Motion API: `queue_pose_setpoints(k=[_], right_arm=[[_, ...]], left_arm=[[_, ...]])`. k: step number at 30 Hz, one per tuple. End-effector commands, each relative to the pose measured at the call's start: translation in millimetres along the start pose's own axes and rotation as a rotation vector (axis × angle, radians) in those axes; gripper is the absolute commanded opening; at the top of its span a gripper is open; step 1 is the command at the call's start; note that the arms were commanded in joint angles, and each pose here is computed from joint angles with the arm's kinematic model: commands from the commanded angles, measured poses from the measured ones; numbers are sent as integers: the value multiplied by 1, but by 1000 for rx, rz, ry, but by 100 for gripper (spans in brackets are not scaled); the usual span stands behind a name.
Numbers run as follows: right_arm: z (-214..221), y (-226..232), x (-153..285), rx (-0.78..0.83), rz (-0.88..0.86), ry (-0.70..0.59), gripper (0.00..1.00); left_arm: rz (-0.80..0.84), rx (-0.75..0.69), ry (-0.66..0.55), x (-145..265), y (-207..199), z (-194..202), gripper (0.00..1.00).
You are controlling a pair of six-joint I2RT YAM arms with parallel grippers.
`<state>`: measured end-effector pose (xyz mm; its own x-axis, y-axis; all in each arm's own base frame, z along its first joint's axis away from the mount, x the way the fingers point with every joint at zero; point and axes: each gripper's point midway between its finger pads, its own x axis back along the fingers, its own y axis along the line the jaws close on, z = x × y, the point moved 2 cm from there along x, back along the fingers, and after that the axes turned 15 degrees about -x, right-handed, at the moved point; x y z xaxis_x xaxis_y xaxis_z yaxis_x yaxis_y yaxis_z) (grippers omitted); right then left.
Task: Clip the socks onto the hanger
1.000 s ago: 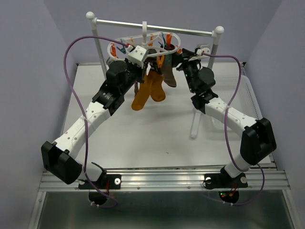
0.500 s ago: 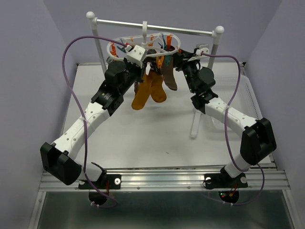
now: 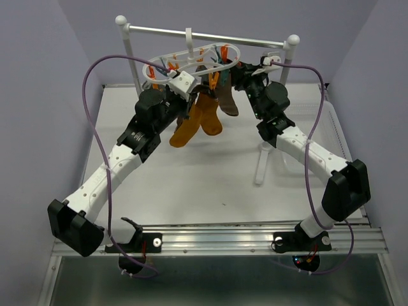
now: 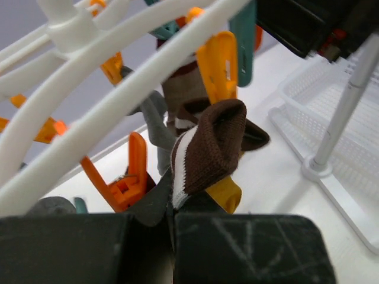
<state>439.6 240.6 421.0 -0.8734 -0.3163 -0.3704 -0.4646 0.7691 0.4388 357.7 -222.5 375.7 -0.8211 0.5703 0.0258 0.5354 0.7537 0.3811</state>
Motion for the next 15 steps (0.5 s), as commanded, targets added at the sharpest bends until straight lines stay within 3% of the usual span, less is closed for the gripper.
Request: queue_pose_setpoints(k=[1,6,15], right_arm=[[-37,27,-2,-60,-47,-36,1],[-30,23,-1,-79,-15,11,1],[-25,23,3,-122,-1,47,1]], left_arm=[[148,-91,-143,30,-20,-25,0],[305,-62,-213,49,-52,-28,0],[405,43,-178,28,-83,-20,0]])
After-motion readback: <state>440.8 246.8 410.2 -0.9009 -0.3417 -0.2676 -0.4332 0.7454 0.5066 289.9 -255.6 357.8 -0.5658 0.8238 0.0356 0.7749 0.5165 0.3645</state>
